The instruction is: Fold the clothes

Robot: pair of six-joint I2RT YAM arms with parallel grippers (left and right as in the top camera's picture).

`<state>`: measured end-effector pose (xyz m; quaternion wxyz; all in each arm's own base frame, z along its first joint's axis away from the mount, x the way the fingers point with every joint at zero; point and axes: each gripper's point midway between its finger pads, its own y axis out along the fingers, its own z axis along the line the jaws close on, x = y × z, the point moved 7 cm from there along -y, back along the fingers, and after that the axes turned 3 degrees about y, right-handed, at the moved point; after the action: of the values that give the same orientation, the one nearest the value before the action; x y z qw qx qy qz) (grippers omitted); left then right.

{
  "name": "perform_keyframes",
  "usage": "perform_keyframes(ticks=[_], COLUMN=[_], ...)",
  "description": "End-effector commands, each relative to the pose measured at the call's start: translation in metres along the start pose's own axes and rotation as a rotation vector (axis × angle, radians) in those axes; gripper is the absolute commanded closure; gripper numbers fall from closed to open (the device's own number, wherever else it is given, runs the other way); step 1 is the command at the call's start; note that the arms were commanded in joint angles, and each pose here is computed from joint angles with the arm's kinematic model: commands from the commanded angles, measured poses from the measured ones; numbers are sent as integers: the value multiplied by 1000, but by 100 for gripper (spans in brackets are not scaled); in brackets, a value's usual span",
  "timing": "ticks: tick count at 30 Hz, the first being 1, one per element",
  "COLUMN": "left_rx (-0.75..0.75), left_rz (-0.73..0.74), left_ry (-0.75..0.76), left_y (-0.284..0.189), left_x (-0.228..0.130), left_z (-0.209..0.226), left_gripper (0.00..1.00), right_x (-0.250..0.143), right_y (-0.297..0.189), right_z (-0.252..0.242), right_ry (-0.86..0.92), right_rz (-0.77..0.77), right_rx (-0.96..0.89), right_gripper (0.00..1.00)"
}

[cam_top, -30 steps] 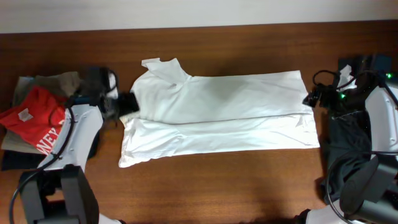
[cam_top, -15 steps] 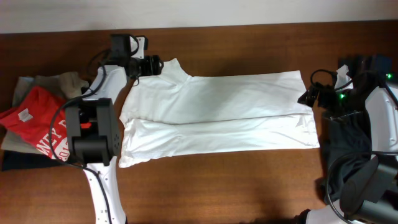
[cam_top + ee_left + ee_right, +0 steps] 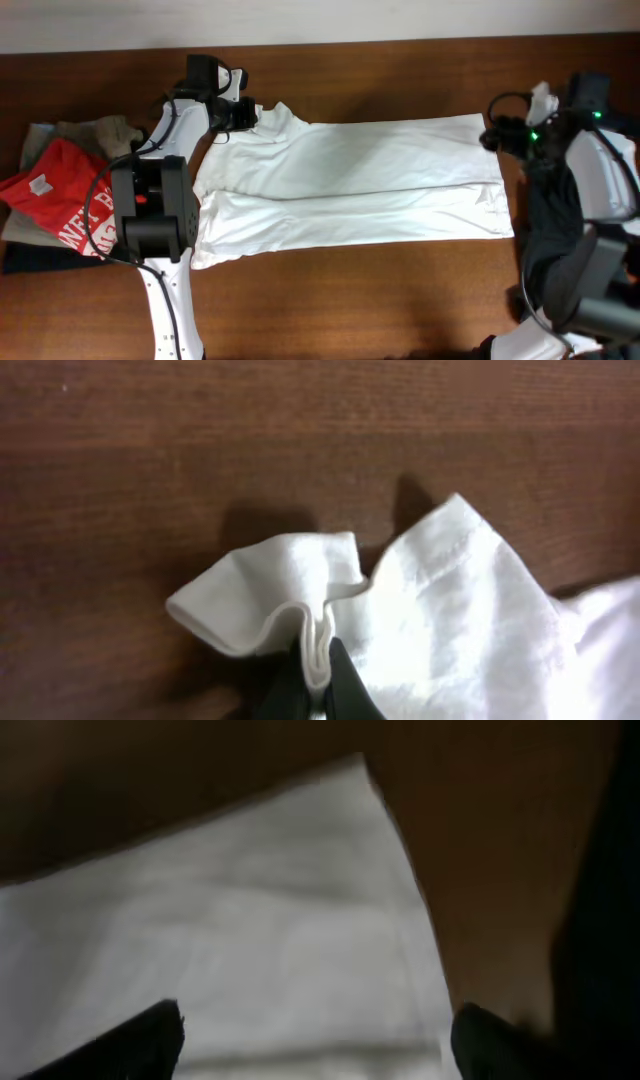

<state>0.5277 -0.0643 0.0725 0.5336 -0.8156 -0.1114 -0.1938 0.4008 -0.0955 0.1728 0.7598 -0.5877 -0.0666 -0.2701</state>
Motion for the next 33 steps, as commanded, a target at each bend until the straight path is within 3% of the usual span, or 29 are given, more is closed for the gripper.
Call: perform_keyframes(ticks=[1,3,7,11,12,13,14,16,18,19,24,28,33], left_rx=[-25,-23,-21,-7,-7,-7,-7,-7,-7,-7,-7,-6,120], left_rz=[-76,-7,81,85,85,88,92,110,120,122,137,91,352], left_ry=[40,11,-22,-21,-21,-23,-24,-32,-36,-37,-42,-17,-102], left_y=[-64,-64,-65,-64,-64,-64,-64,-65,-65,-65,-84,-131,-145], left_x=[26,14,-2,-3,-3,-4,-4,-8,-10,-10,-12,-7,-53], left_z=[-31,-31,-31,-30,-30,-30,-30,-30,-31,-31,-38,-57,-50], left_gripper=[99,99,99,99,99,99,99,99,99,99,99,99,99], right_x=[18,29,29,33,32,31,31,32,32,32,31,57,10], right_y=[42,76,129,144,146,147,147,147,147,147,134,67,23], right_z=[12,19,-3,-7,-6,-7,-8,-8,-8,-8,-10,-1,-17], right_ry=[-79,-127,-39,-8,-10,-9,-8,-9,-9,-8,15,58,122], right_rz=[-76,-140,-181,-226,-222,-222,-225,-229,-231,-228,-149,-51,316], right_rx=[0,8,-89,-83,-84,-94,-103,-104,-103,-104,-123,-153,-340], right_gripper=[12,12,12,13,22,44,56,72,82,96,96,96,96])
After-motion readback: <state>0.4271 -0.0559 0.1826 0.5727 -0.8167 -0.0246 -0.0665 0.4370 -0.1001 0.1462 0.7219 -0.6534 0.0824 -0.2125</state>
